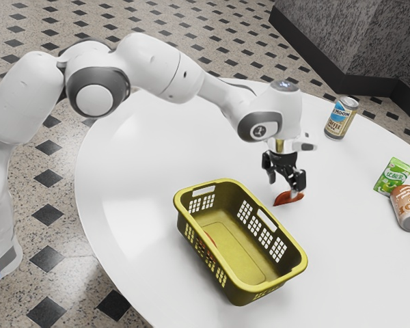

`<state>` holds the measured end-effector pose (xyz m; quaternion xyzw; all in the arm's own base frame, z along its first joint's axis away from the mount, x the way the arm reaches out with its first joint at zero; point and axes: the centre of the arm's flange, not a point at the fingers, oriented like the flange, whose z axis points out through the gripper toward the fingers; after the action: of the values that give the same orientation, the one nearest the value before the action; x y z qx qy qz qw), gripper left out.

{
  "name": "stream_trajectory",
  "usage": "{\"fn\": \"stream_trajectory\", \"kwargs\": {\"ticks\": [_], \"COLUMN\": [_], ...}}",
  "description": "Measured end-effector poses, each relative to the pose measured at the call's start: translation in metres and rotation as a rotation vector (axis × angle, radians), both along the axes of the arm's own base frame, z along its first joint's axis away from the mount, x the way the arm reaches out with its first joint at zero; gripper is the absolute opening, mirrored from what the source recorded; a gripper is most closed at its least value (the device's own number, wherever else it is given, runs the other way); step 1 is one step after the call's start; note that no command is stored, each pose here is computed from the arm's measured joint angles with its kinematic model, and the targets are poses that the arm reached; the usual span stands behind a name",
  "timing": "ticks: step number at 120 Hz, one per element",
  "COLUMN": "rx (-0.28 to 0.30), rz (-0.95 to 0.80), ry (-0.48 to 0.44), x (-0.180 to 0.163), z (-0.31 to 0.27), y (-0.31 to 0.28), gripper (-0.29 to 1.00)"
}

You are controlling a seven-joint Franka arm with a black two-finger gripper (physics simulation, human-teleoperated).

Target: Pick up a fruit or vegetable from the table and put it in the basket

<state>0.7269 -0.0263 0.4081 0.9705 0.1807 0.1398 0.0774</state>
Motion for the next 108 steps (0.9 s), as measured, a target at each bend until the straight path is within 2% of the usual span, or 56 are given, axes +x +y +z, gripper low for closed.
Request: {"fn": "stream_trajectory", "kwargs": {"ticks": [108], "rx": [-0.006], "rz": [0.000], "ry": [-0.012], "x": [0.006], "z": [-0.021], "y": [-0.004], "gripper": [0.37]}}
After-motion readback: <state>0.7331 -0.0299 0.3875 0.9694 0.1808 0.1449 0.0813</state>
